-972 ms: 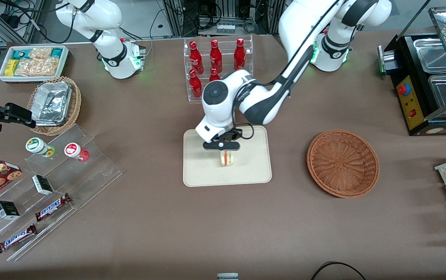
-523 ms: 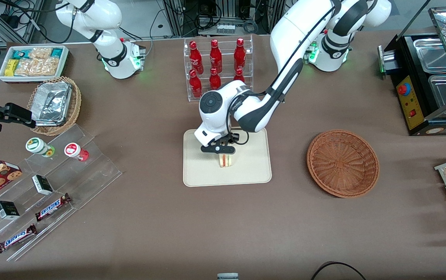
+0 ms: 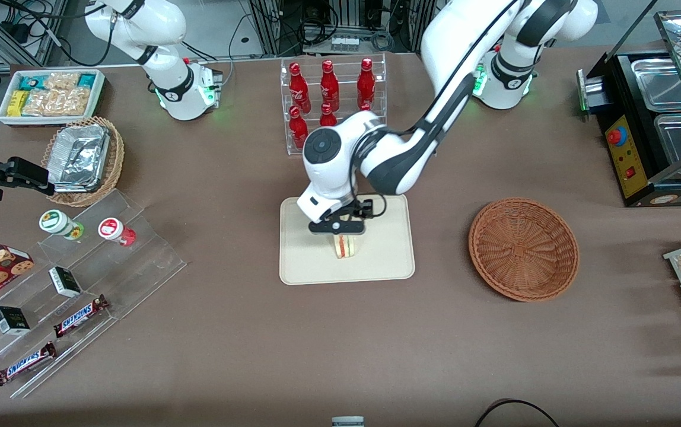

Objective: Place sandwich from basket to tray

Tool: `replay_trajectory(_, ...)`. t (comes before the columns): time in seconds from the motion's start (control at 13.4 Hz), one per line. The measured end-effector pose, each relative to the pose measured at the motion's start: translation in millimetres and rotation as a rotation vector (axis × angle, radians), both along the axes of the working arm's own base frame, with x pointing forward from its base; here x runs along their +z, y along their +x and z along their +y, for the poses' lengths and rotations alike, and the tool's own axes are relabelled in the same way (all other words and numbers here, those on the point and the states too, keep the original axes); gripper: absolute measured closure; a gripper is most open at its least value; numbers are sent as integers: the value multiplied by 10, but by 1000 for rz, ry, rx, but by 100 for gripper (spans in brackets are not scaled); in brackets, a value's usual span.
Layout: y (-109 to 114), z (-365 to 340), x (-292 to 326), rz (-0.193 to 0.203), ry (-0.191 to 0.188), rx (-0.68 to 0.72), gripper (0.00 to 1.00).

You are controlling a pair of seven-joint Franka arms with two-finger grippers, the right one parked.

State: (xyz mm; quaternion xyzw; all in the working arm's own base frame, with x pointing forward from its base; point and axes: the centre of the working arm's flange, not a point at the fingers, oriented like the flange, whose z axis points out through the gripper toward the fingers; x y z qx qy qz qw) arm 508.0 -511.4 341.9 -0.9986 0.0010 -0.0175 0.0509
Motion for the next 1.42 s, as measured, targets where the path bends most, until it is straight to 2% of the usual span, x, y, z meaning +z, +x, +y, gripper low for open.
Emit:
replay_trajectory(0.15,187,407,616,-10,13,91,0)
replay_trajectory(0.37,337,1251,1525,4,70,223,0)
replay_trajectory(0.6,475,2167,2152,17,87,267,0)
replay_trajectory(0.9,607,3366,2603,79,30,220,0)
replay_trajectory(1.05,554,3707,2747,102,26,187,0)
replay_trajectory(1.27,409,4149,2842,133,-9,114,0)
replay_trajectory(1.42,273,4385,2886,145,-15,64,0)
